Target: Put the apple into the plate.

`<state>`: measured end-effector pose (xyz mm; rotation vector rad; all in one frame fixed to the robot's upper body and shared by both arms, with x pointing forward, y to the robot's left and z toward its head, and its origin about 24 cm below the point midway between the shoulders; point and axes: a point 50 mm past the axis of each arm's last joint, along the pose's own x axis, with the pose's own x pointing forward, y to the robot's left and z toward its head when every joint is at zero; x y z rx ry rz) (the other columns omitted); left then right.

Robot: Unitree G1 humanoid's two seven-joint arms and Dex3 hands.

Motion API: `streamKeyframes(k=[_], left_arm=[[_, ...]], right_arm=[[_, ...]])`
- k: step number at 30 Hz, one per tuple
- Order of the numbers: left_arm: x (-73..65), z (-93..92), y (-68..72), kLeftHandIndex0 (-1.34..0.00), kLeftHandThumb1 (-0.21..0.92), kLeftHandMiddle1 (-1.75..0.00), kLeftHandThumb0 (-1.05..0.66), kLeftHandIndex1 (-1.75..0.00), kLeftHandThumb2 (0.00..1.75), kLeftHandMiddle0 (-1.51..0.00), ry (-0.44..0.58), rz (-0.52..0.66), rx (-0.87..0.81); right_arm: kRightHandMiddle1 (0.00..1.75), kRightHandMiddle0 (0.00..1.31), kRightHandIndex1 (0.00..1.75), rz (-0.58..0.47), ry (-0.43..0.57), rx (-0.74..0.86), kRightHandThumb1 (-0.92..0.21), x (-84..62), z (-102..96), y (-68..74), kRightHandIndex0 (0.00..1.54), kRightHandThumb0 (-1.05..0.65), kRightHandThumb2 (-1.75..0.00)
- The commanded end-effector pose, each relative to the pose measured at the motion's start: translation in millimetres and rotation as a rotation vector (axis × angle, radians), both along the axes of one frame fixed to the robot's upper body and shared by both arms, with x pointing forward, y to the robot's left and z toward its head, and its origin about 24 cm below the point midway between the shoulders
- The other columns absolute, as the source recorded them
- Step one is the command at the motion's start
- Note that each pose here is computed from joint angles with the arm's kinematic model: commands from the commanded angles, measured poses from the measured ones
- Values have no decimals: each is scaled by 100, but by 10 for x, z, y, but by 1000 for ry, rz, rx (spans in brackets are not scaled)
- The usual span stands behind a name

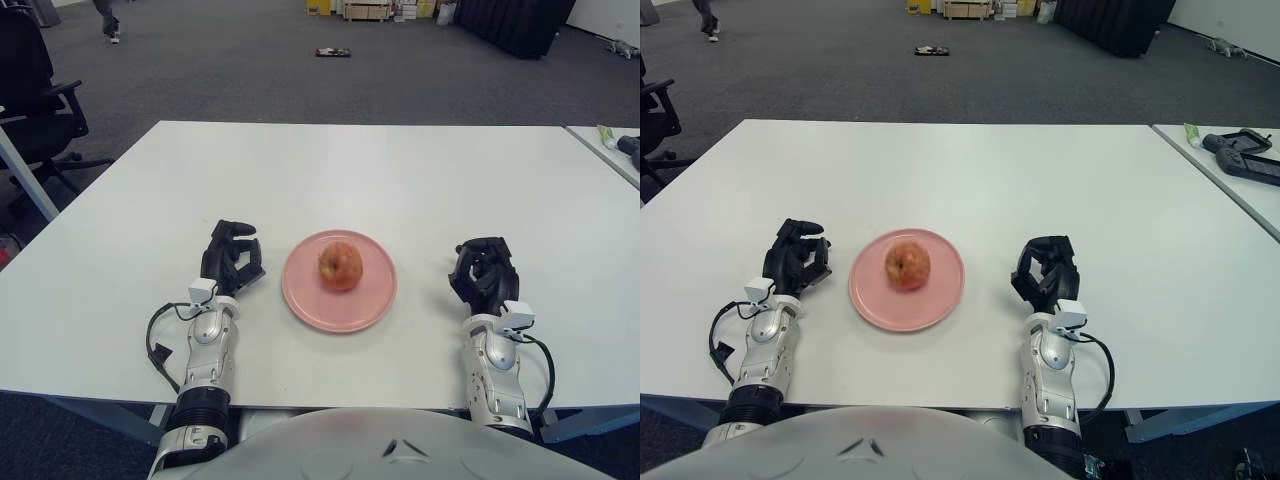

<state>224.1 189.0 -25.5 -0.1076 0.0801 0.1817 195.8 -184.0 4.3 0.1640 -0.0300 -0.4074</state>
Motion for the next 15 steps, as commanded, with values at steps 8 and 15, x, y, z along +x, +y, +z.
streamKeyframes(k=[8, 15], left_arm=[[-64, -117, -12, -45, 52, -175, -42, -175, 107, -81, 61, -5, -20], [-64, -115, -11, -45, 53, -175, -41, -175, 107, -81, 65, -5, -21]], right_arm=[[175, 34, 137, -31, -15, 81, -68, -11, 7, 100, 56, -38, -86], [175, 33, 137, -30, 8, 94, -69, -14, -11, 109, 54, -38, -85]])
